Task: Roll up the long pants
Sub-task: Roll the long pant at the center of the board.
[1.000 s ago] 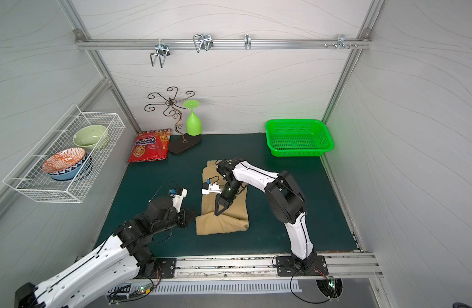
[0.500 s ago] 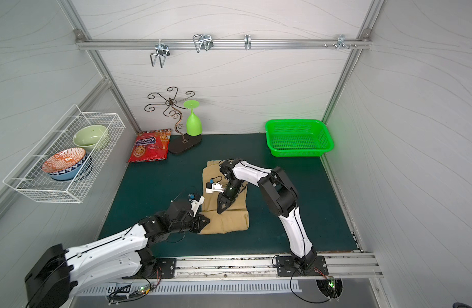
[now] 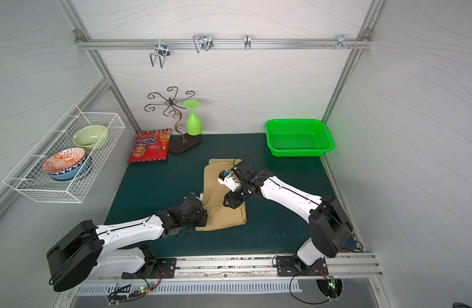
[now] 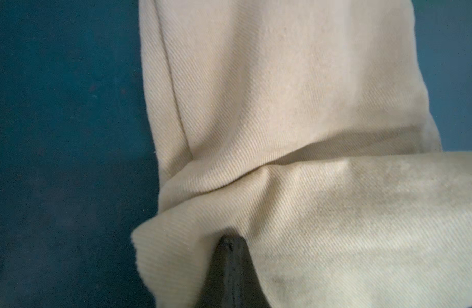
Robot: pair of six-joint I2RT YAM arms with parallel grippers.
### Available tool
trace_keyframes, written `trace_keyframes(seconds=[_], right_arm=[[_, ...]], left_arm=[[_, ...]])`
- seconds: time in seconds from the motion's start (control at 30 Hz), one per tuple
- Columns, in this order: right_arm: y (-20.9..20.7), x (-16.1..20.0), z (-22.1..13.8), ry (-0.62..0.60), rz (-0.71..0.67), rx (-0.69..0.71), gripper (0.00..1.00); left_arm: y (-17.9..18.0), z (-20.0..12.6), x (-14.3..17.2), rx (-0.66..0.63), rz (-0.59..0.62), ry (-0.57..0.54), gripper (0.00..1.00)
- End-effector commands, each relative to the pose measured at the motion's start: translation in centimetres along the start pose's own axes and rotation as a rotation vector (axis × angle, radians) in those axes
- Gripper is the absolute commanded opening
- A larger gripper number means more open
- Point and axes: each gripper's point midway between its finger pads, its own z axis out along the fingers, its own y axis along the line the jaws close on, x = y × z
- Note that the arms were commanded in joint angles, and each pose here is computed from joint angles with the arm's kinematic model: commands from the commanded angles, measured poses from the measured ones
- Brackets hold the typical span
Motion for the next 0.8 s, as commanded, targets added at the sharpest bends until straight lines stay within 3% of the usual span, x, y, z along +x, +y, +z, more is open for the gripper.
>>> trace_keyframes(seconds=[0.0,0.1,0.23,0.4,0.53,0.6,0.77], right_arm=[[2.9,1.0,2.2,-0.047,0.095,-0.154,0.43],[3.2,3.0,4.5,-0.003,0.130,-0.204,0.37],[0.2,5.8,7.3,0.068,0.188,-0.101,0.29],[-4.6,8.2,7.3,0.056,0.221,0.157,0.32],[-6.3,10.2,7.3,0.078,0.252,0.189,0.33],[-5.3,10.4,6.9,0.089,0.147,0.239,0.39],[0.7,8.4,5.7,-0.019,-0.371,0.480,0.63]], left_arm=[[1.5,0.4,-0.1,-0.063,-0.006,-0.025,0.00],[1.6,0.6,0.0,-0.078,0.003,-0.011,0.00],[1.0,0.3,-0.1,-0.057,0.000,-0.004,0.00],[1.1,-0.7,-0.3,-0.034,-0.011,-0.035,0.00],[1.4,-0.9,-0.1,-0.035,-0.002,-0.045,0.00],[1.2,-0.8,0.0,-0.030,0.008,-0.032,0.00],[1.1,-0.1,0.4,-0.024,0.016,-0.013,0.00]])
